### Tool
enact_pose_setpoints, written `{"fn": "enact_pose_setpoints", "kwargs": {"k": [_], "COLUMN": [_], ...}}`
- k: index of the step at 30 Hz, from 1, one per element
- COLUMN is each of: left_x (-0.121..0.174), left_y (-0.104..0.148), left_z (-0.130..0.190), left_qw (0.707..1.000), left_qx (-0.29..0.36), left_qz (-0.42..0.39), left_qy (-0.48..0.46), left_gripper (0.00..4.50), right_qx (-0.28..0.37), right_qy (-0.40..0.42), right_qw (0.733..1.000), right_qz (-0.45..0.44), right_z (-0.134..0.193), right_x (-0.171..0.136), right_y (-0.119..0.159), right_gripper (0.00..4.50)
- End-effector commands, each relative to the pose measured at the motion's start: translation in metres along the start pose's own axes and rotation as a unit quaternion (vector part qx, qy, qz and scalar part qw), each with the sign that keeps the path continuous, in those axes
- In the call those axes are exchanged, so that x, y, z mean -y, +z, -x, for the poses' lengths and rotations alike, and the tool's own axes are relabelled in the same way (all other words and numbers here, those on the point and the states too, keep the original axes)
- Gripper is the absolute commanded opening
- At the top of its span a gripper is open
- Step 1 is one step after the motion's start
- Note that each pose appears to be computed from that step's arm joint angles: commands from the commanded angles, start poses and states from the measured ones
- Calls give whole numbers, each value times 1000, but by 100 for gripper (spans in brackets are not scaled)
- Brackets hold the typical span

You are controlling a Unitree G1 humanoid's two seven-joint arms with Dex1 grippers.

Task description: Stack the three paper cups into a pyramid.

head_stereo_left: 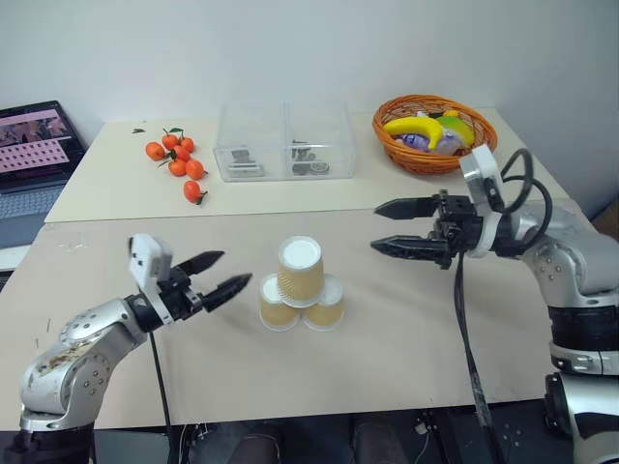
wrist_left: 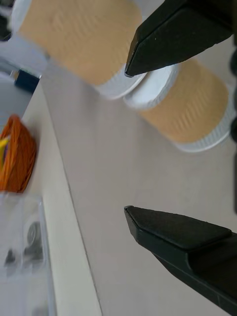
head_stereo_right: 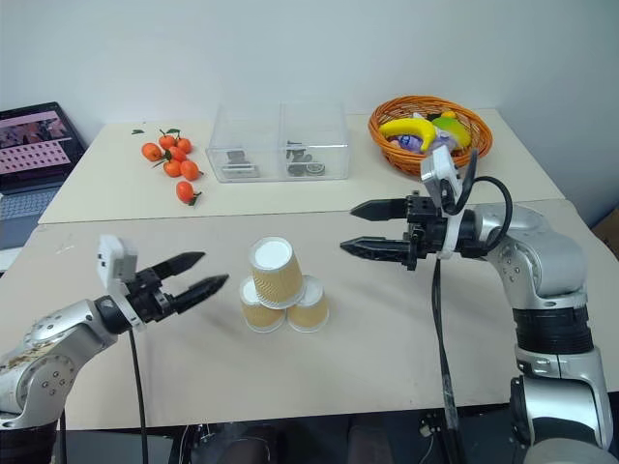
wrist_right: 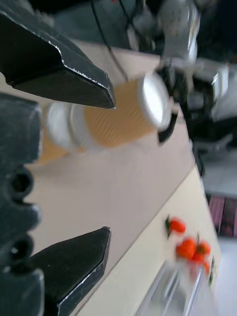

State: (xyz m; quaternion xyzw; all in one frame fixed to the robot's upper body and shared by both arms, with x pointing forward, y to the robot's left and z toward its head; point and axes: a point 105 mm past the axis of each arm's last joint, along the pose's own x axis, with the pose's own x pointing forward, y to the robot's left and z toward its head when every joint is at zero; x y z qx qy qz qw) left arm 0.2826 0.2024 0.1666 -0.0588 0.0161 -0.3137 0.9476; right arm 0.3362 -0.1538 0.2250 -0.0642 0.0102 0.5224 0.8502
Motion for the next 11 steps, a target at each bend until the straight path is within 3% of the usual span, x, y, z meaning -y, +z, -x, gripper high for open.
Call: {"fn": "enact_pose_setpoints", "kwargs": {"k": [1,7,11], "left_x": [-19,-42,-42], "left_y": [17,3,1], "left_z": [19,41,36], "left_qw": [996,978,970], "left_qx": [48,58,83], "left_qz": [7,0,13], "left_qy": [77,200,230], "left_gripper": [450,450,450], "right_qx": [25,8,21], "right_qy": [-144,-340,-402], "right_qw": [989,940,914], "right_qz": [22,-18,-43], "right_z": [24,64,70], "right_x": [35,65,65], "right_y": [-5,-49,-62], "right_gripper": [446,446,446]}}
